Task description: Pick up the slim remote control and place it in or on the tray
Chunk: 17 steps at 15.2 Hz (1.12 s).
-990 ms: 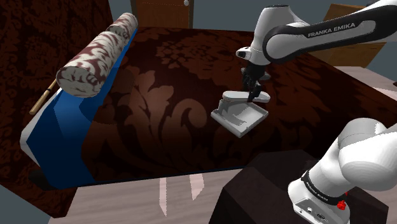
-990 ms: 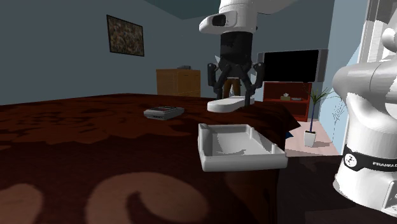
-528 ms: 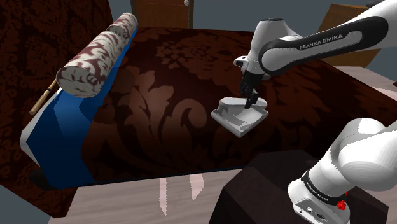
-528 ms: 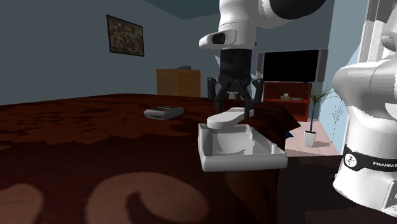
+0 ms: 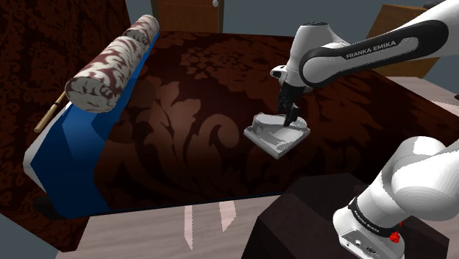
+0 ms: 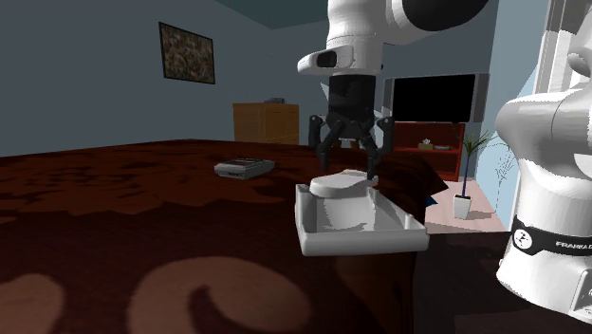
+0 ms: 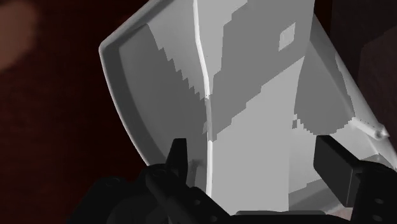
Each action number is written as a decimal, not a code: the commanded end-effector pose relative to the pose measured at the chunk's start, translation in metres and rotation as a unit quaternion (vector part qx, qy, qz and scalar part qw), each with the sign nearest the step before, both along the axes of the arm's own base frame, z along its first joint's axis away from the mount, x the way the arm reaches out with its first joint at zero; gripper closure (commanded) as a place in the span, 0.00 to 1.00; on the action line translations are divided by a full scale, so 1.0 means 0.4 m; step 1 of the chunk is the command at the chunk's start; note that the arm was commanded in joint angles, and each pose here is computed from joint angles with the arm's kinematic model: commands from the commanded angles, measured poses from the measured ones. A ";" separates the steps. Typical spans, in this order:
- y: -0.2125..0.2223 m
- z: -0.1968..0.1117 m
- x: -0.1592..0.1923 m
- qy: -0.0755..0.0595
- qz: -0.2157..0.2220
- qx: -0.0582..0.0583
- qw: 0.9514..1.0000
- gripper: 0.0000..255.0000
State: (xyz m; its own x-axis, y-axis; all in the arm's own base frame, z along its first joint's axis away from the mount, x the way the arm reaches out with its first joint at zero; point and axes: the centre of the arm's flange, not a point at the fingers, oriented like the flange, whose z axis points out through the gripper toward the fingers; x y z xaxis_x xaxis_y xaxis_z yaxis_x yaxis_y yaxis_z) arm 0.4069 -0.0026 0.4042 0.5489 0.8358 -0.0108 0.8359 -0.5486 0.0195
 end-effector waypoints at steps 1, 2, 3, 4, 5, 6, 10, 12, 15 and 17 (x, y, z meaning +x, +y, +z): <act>0.000 0.000 0.000 0.000 0.000 0.000 1.000 0.00; 0.000 0.000 0.000 0.000 0.000 0.000 1.000 0.00; 0.000 0.000 0.000 0.000 0.000 0.000 1.000 0.00; 0.000 0.000 0.000 0.000 0.000 0.000 1.000 0.00; 0.000 0.000 0.000 0.000 0.000 0.000 1.000 0.00; 0.001 0.033 0.000 0.000 0.000 0.000 1.000 0.00; 0.002 0.125 -0.001 0.000 0.000 0.000 1.000 0.00; 0.002 0.125 -0.001 0.000 0.000 0.000 1.000 0.00; 0.002 0.125 -0.001 0.000 0.000 0.000 1.000 0.00; 0.002 0.125 -0.001 0.000 0.000 0.000 1.000 0.00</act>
State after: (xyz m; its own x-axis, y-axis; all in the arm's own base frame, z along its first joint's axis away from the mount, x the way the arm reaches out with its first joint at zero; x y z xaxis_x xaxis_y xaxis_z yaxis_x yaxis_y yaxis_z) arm 0.4064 -0.0017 0.4543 0.5489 0.8358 -0.0106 0.8358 -0.5486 0.0197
